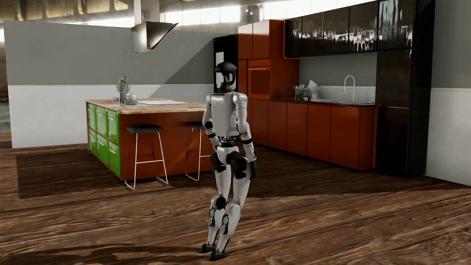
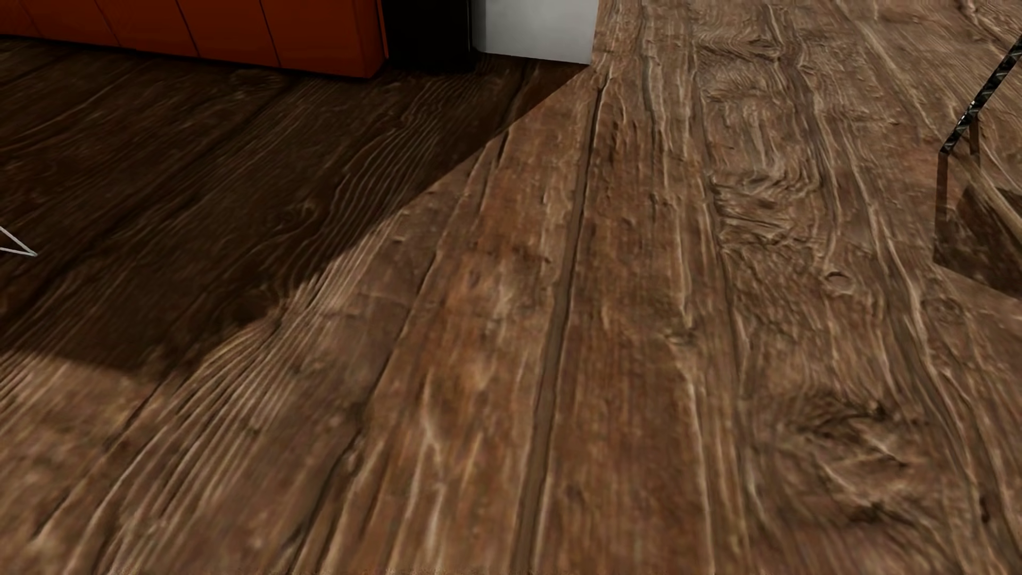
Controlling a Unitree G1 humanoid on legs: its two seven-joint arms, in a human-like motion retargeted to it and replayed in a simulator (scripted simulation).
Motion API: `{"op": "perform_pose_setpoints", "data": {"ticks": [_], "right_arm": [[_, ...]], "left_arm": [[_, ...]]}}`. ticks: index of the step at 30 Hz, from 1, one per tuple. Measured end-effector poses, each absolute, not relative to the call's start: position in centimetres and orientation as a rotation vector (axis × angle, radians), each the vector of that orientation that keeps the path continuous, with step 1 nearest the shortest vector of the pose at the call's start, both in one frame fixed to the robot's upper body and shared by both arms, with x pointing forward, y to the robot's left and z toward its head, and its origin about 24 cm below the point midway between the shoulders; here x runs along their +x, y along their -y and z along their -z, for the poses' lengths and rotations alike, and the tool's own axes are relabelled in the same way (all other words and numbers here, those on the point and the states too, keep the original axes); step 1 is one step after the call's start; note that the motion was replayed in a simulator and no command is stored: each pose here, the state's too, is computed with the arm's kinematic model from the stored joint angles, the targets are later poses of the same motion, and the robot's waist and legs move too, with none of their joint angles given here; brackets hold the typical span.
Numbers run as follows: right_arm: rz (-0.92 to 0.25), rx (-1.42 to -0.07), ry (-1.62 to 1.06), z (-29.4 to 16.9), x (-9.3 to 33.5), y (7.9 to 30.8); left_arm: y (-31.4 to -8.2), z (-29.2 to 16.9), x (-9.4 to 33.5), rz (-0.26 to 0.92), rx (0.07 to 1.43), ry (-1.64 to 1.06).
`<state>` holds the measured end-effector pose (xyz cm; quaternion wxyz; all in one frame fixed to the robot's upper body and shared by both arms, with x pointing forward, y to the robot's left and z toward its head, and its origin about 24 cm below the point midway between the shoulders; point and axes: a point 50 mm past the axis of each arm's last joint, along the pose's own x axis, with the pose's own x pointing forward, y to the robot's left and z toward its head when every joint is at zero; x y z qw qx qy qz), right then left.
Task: Stay put
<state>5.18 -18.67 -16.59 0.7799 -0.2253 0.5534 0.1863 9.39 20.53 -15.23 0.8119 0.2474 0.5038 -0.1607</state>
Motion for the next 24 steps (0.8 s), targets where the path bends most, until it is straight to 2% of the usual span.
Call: {"op": "perform_pose_setpoints", "data": {"ticks": [12, 24], "right_arm": [[-0.371, -0.459, -1.243, 16.6, 3.1, 19.3], [-0.357, -0.452, -1.227, 16.5, 3.7, 19.3]], "left_arm": [[-21.4, 15.3, 7.2, 0.302, 0.497, -1.121], [-21.1, 15.2, 8.0, 0.301, 0.493, -1.096]]}}
